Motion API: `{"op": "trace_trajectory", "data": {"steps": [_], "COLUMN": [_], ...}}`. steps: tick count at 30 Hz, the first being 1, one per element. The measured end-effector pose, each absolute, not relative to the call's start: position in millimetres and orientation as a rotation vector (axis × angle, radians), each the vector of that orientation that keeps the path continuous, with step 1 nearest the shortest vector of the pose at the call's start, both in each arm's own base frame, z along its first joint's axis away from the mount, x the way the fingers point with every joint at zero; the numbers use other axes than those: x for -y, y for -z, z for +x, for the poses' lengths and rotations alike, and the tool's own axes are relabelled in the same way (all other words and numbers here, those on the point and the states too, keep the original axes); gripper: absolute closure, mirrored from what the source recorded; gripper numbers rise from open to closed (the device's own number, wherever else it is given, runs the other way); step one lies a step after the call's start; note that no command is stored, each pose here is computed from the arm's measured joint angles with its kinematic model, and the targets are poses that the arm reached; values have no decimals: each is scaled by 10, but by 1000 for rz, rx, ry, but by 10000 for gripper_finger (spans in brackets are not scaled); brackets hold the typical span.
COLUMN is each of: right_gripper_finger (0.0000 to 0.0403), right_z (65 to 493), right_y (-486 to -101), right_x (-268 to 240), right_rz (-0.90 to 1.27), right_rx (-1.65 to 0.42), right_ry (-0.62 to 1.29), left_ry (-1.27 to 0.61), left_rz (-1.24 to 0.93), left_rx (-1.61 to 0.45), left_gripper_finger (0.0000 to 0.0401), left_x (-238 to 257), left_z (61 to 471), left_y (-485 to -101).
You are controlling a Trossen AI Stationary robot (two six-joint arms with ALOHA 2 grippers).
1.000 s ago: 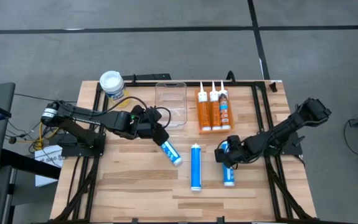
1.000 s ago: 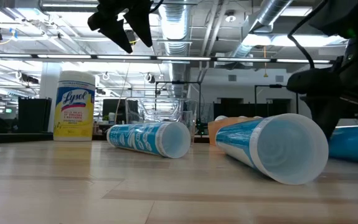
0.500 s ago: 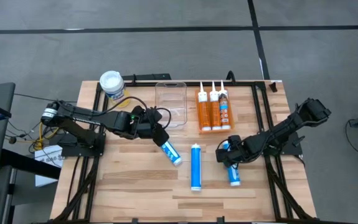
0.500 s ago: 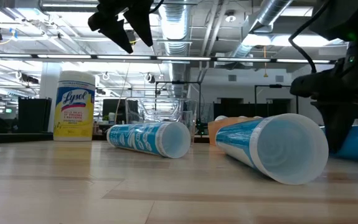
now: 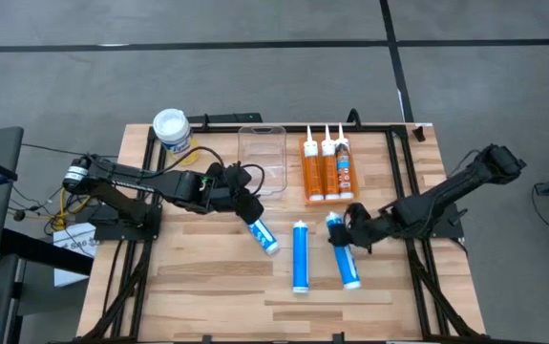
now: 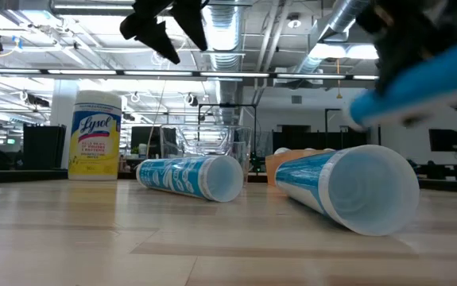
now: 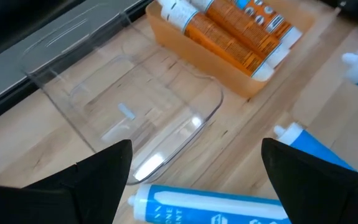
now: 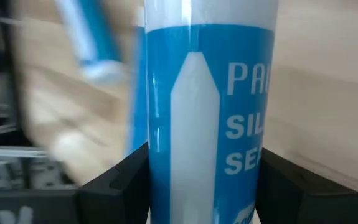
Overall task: Pick & place silicon tubes, Sealant and Lysol wipes
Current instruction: Put the right blue sealant into the transparent bin
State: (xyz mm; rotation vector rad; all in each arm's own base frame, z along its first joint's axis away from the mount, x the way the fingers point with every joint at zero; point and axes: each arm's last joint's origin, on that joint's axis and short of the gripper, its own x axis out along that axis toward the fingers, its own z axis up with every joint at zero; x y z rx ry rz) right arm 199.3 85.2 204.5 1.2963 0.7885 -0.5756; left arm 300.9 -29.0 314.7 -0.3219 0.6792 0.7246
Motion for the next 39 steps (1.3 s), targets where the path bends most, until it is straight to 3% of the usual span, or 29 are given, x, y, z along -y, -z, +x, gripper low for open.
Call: {"op": "trace_trajectory", "data": {"steps": [10,15,31,39], "right_gripper_finger": [201,201,201,202], "right_z": [2261,2353,2454,2480], "right_y": [-2749,-2963,-3211,-3346], "right_x": [-558,-324,157,150], "right_rz": [1141,1023,878,836], "right_rx": [-452,-389,-225,-116], "right_ry": [367,326,172,61], "left_ry": [-690,-653,-248,-205], "left_rz": [-360,-417,-648,-745], "left_rx": [-582,-490,-251,-117], "left_gripper_finger": [50,50,50,50], "left_x": [302,316,430,436], "left_z": [3092,3163,3373,3426], "left_y": [-3213,-3282,-3590,-3703]}}
